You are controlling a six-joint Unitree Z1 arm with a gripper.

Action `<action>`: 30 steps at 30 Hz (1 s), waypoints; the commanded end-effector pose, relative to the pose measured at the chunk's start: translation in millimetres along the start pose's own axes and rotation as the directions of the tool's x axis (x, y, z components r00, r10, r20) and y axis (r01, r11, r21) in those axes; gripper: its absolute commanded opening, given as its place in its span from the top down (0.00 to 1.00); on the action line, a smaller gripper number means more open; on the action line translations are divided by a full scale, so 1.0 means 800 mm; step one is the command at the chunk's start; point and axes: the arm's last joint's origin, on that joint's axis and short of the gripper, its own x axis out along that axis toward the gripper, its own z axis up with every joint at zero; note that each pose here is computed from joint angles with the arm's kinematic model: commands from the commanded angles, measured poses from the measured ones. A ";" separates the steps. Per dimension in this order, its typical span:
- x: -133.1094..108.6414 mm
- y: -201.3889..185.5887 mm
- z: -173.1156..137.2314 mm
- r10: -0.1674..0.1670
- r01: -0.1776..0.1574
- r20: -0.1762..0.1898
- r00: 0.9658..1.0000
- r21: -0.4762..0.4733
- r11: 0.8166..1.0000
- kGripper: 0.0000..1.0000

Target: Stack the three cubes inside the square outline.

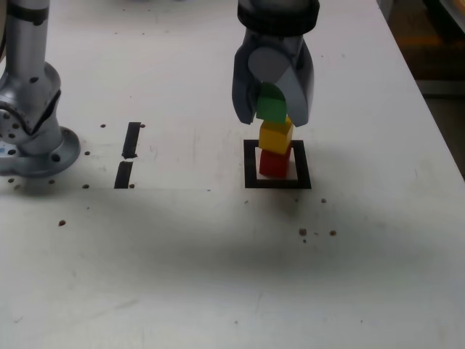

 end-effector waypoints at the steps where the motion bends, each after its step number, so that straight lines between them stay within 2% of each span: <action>1: 0.002 0.001 0.001 0.003 -0.003 0.005 1.000 0.002 1.000 0.85; 10: 0.014 0.004 0.009 0.010 -0.010 0.037 0.999 0.011 1.000 0.76; 20: 0.024 0.011 0.006 0.005 -0.005 0.018 1.000 -0.002 1.000 0.53; 30: 0.025 0.011 0.008 0.002 -0.003 0.036 0.999 0.011 1.000 0.37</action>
